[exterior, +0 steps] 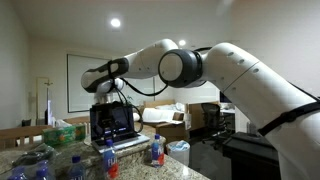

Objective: Move the three bottles to the right, one at a time

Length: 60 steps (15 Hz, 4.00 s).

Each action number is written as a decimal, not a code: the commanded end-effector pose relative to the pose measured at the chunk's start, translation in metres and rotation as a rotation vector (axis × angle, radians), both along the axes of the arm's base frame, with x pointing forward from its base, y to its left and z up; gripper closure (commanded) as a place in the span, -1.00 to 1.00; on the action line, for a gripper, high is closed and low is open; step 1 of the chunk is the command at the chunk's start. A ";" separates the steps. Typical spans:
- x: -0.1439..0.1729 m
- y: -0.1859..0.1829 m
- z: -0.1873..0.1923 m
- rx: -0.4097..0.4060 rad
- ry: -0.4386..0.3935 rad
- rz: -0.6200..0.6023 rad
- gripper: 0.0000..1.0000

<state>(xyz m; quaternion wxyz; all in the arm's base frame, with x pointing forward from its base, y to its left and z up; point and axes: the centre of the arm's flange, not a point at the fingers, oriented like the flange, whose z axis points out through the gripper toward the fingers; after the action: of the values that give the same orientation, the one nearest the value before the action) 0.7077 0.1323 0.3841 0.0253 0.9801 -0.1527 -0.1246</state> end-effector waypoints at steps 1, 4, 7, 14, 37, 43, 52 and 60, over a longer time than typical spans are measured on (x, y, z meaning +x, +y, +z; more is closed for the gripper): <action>-0.015 -0.041 0.010 -0.004 0.028 0.001 0.72; -0.014 -0.077 0.008 0.008 0.041 0.005 0.72; -0.013 -0.113 0.005 0.023 0.058 0.016 0.72; -0.016 -0.165 -0.017 0.054 0.119 0.094 0.72; -0.027 -0.210 -0.035 0.015 0.110 -0.004 0.72; -0.022 -0.208 -0.037 0.025 0.075 -0.004 0.72; -0.017 -0.203 -0.036 0.032 0.043 0.009 -0.29; -0.017 -0.198 -0.036 0.033 0.018 0.016 -1.00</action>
<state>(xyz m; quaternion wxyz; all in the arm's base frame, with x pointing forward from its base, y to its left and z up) 0.7066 -0.0680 0.3446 0.0223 0.9800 -0.1361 -0.1437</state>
